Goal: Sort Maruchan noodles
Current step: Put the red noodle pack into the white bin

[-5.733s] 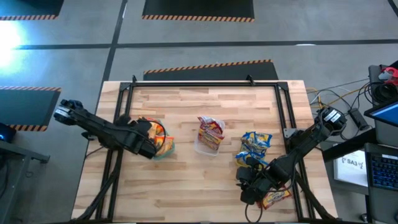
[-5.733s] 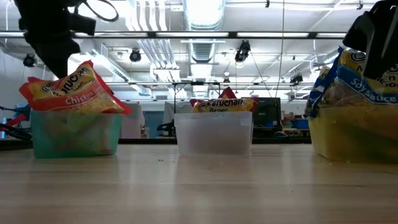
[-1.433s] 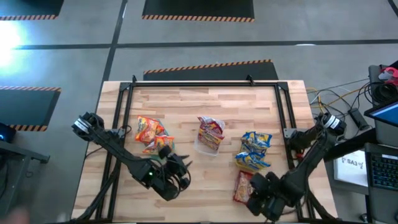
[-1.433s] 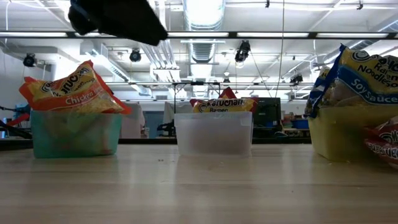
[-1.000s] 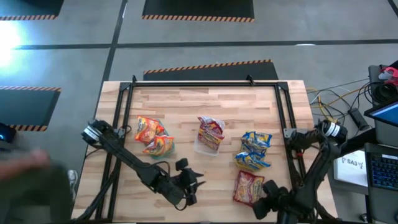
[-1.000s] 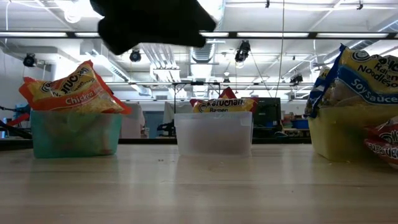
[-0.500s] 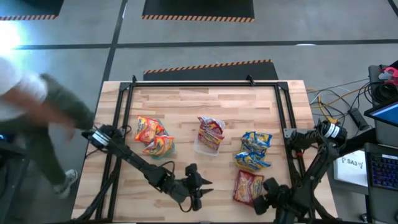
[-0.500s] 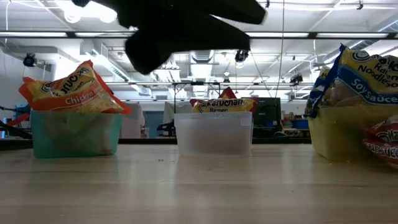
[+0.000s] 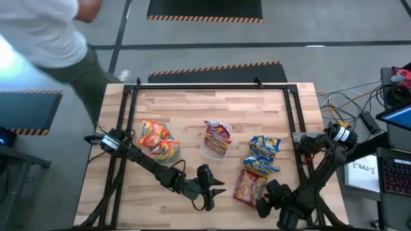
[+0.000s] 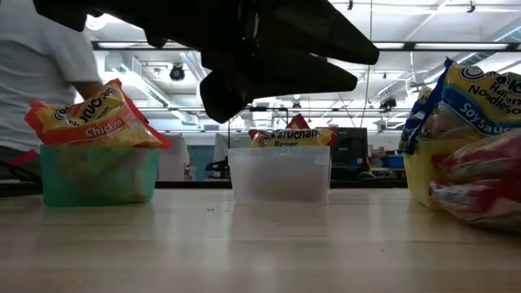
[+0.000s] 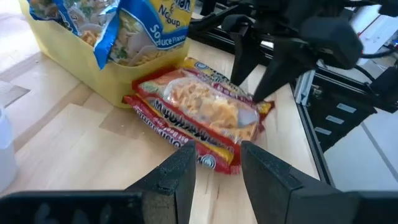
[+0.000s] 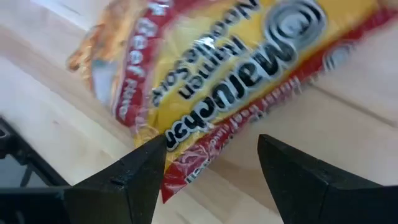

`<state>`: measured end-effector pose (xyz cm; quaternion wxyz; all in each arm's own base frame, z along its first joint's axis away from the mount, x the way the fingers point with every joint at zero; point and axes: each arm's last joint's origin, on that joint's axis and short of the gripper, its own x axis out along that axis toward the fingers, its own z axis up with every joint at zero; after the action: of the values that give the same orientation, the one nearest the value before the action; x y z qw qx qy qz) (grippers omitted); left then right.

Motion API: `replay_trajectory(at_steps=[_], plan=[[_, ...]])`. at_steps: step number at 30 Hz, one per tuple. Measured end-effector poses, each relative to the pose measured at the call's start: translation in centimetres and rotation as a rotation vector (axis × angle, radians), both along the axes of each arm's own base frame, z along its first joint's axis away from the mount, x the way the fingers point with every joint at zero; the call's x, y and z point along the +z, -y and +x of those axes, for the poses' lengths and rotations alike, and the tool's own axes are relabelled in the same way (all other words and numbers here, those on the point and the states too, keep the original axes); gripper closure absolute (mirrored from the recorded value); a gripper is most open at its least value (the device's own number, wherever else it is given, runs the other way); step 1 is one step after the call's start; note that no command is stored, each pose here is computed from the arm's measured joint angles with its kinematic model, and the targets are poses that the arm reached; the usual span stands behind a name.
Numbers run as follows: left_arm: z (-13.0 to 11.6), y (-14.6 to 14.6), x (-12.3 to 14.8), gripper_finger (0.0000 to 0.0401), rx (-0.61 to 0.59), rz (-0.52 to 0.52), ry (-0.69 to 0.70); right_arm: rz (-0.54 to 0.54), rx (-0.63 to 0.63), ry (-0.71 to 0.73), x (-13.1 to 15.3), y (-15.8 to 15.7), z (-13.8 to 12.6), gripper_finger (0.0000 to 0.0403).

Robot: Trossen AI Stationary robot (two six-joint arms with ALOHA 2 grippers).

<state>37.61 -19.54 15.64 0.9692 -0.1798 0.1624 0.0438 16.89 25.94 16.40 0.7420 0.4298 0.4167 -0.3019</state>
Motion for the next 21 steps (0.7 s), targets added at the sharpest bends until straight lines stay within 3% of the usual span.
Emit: replay_trajectory(at_steps=[8, 21], plan=[[1.1, -1.6, -1.3, 0.0291, -0.027, -0.005, -0.040, -0.036, 0.025, 0.029, 0.1, 0.5, 1.1, 0.0162], [2.8, -3.3, -3.7, 0.0291, 0.007, -0.196, -0.012, -0.088, 0.043, 0.045, -0.5, 1.7, 2.2, 0.0165]])
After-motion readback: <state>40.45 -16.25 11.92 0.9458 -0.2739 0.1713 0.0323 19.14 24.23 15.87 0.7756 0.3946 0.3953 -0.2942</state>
